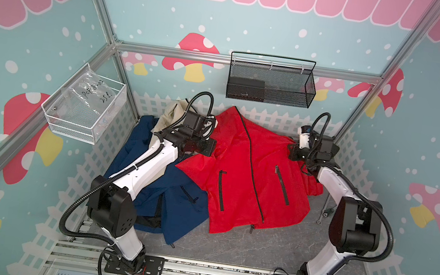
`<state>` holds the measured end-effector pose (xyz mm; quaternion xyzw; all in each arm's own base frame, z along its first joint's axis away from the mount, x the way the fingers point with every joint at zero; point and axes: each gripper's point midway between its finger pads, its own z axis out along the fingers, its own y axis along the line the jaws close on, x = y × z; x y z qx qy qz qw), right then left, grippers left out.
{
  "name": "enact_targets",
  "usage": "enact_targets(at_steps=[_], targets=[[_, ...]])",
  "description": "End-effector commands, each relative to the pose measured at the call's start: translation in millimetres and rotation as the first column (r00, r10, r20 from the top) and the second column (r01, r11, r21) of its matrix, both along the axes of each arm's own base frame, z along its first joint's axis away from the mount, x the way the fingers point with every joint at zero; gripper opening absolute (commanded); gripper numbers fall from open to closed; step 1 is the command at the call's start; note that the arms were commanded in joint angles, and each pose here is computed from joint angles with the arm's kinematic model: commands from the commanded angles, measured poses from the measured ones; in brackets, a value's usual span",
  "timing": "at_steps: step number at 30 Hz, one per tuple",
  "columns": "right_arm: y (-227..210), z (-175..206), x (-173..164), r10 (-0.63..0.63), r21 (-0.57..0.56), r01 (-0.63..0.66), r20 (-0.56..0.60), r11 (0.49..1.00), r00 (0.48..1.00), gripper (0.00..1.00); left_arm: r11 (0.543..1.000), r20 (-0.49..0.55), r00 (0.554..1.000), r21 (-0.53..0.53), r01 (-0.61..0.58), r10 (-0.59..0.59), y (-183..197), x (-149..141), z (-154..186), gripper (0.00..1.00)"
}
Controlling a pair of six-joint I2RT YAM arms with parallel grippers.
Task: Unzip the jacket
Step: Pick up the jacket from the center of the board, then place the jacket at the center of the board.
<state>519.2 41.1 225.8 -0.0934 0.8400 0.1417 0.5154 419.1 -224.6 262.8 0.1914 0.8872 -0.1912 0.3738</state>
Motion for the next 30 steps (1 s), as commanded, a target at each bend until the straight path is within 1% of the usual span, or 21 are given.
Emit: enact_targets(at_steps=[1,4,6,7,10,11,15,19,20,22,23,24,25,26,27,29,30], targets=[[-9.2,50.1,-3.2,-0.034,0.013,0.033,0.092,0.999,0.995,0.00,0.997,0.078,0.994,0.002,0.082,-0.082,-24.9,-2.3,27.2,0.00],[-31.0,79.0,-4.2,-0.086,0.040,0.081,0.140,0.996,0.986,0.00,0.999,0.066,0.997,0.029,0.026,-0.028,-21.6,13.1,24.2,0.00],[-41.9,93.5,-1.3,-0.096,0.064,0.087,0.163,0.994,0.982,0.00,0.998,0.060,0.998,0.051,-0.022,0.019,-15.0,25.1,19.2,0.00],[-42.6,97.4,1.1,-0.088,0.068,0.078,0.169,0.995,0.982,0.00,0.999,0.054,0.998,0.044,-0.030,0.027,-14.4,29.7,17.4,0.00],[-34.2,106.7,8.6,-0.034,0.075,0.020,0.197,0.997,0.980,0.00,1.000,0.040,0.999,-0.005,0.020,-0.020,-32.5,41.0,15.3,0.00],[-33.9,106.2,11.1,-0.031,0.081,0.015,0.201,0.997,0.979,0.00,0.999,0.040,0.999,-0.022,0.030,-0.029,-39.1,46.1,14.8,0.00],[-35.3,100.8,22.4,-0.025,0.071,0.011,0.206,0.997,0.978,0.00,0.997,0.052,0.999,-0.071,0.009,-0.005,-52.1,70.3,16.2,0.00],[-38.4,84.9,30.5,-0.027,0.049,0.019,0.183,0.999,0.983,0.00,0.996,0.072,0.996,-0.071,-0.056,0.061,-48.5,90.0,16.1,0.01],[-39.4,81.0,31.5,-0.030,0.043,0.023,0.177,0.999,0.984,0.01,0.994,0.072,0.994,-0.070,-0.078,0.083,-44.2,94.1,15.8,0.06],[-42.0,75.1,32.5,-0.041,0.033,0.036,0.169,0.999,0.985,0.09,0.993,0.069,0.993,-0.077,-0.092,0.098,-38.1,98.0,16.7,0.16],[-43.3,73.7,32.7,-0.049,0.031,0.044,0.165,0.999,0.985,0.20,0.993,0.068,0.994,-0.087,-0.084,0.090,-37.0,97.7,18.8,0.28],[-43.9,72.9,32.4,-0.052,0.028,0.048,0.163,0.998,0.985,0.36,0.992,0.068,0.994,-0.090,-0.084,0.090,-34.0,96.8,20.6,0.39],[-44.4,73.4,31.3,-0.056,0.027,0.052,0.163,0.998,0.985,0.46,0.992,0.072,0.993,-0.090,-0.084,0.091,-32.5,95.0,22.9,0.47],[-45.7,75.6,29.7,-0.063,0.022,0.060,0.167,0.998,0.984,0.55,0.992,0.083,0.992,-0.089,-0.085,0.092,-30.5,92.0,26.9,0.55],[-47.4,78.5,27.0,-0.076,0.018,0.074,0.172,0.997,0.982,0.62,0.990,0.100,0.988,-0.091,-0.112,0.121,-14.4,94.9,32.8,0.62],[-54.6,84.9,19.8,-0.122,0.014,0.121,0.179,0.993,0.976,0.84,0.986,0.143,0.979,-0.108,-0.129,0.144,-0.9,88.3,45.7,0.73],[-55.3,89.4,13.8,-0.127,0.011,0.127,0.188,0.992,0.974,0.90,0.982,0.169,0.973,-0.128,-0.137,0.158,6.8,82.4,54.0,0.88]])
